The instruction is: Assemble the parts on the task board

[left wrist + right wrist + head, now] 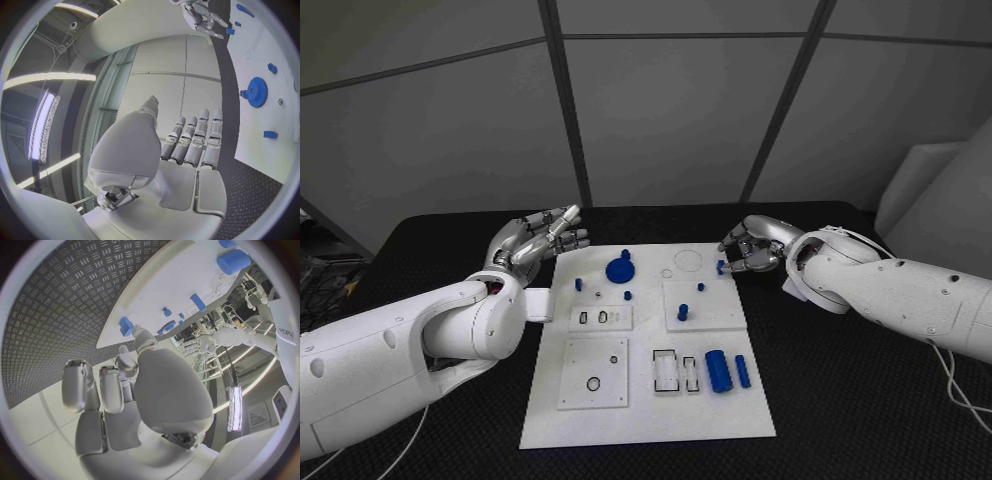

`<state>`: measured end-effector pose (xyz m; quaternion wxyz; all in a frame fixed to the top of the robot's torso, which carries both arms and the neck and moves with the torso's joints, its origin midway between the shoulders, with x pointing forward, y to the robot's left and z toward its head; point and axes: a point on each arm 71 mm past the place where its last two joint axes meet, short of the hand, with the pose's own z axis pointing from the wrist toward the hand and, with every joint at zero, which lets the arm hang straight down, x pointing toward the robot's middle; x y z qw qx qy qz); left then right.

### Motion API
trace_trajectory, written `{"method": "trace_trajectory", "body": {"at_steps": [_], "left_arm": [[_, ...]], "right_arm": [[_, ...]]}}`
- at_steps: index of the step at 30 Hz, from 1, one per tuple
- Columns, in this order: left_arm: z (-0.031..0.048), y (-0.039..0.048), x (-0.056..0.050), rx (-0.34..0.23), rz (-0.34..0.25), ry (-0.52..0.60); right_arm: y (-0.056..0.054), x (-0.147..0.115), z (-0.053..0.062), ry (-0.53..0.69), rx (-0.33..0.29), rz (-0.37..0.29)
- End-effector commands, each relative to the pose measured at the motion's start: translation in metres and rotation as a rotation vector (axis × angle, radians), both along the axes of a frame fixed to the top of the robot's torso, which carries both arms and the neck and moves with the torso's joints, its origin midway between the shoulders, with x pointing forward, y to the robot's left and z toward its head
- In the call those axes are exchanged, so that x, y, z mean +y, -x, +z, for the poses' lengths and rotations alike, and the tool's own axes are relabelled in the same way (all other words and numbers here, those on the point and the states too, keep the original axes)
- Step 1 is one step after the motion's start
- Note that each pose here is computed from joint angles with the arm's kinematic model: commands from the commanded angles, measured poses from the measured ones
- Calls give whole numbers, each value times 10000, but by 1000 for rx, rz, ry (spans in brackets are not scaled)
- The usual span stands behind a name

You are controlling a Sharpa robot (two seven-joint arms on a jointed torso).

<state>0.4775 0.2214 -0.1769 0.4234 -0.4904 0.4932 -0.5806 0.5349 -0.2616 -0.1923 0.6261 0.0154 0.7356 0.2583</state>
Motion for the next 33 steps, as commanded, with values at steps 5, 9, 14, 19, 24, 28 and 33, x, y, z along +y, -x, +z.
{"method": "trace_trajectory", "body": {"at_steps": [5, 9, 14, 19, 24, 28, 33], "left_arm": [[13, -3, -14, -10, -12, 2], [12, -5, -11, -10, -11, 2], [10, -5, -12, -9, -11, 1], [8, -6, -11, -9, -11, 1], [6, -8, -9, -8, -10, 1], [2, -13, -3, -8, -8, 0], [-1, -16, 2, -7, -7, -1]], "right_arm": [[8, 28, -33, 23, 20, 18], [10, 29, -41, 26, 24, 19], [6, 28, -52, 29, 27, 16], [-2, 17, -61, 34, 28, 11], [-13, 19, -70, 37, 28, 7], [-24, 29, -82, 39, 32, 6], [-27, 49, -108, 41, 40, 9]]}}
